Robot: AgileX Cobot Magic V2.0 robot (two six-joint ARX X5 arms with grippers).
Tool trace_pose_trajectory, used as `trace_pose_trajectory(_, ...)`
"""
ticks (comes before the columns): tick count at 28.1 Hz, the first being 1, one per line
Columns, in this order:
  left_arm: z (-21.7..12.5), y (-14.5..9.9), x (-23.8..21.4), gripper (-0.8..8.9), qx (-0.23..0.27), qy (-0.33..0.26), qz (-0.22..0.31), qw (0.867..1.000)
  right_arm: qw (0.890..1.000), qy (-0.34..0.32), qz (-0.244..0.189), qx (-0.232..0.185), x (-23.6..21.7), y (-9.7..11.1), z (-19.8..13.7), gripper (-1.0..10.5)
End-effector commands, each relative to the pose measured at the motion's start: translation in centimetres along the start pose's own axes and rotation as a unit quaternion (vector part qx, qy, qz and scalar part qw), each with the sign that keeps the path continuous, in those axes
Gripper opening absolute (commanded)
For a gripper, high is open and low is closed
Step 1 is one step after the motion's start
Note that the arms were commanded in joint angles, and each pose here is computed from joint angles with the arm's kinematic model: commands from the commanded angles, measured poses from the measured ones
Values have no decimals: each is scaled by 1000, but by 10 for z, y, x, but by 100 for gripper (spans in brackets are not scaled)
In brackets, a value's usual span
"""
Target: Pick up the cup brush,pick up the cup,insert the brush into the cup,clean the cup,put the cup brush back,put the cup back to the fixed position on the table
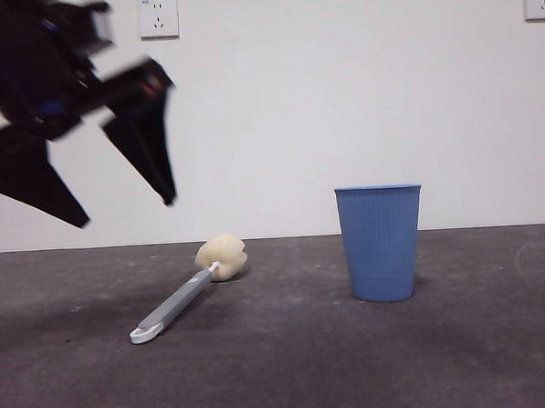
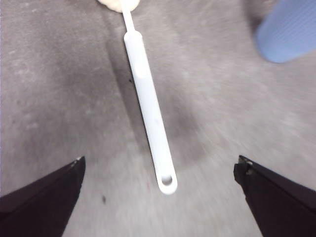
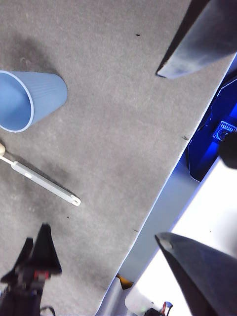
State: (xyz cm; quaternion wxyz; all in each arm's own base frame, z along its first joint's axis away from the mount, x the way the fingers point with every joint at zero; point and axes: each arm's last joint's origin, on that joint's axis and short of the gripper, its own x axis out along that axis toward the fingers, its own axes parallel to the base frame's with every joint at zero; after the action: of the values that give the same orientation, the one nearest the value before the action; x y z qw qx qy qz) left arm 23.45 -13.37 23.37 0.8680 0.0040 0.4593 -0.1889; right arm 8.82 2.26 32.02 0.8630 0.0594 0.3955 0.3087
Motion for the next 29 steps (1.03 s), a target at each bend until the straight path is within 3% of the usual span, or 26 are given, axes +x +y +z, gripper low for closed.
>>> trace_pose_trajectory(1,7,-6,16,528,0,9,15,1000,1000,-3,1,1,-1,0,1,629)
trace_pose_trajectory(8,18,-15,53,528,4,34,29,999,1000,-3,1,5,-1,1,1,629)
trace_pose_trajectory(22,5,-11,96,523,-3,79,69,995,1000,-3,1,4,-1,1,1,626)
trace_pose_trajectory(24,4,-11,98,415,-4,83,71,994,1000,-3,1,4,-1,1,1,626)
trace_pose_trajectory(27,2,-11,102,394,-6,92,73,993,1000,-3,1,4,-1,1,1,626)
trace_pose_trajectory(29,0,-10,102,298,-12,98,75,992,1000,-3,1,4,-1,1,1,626)
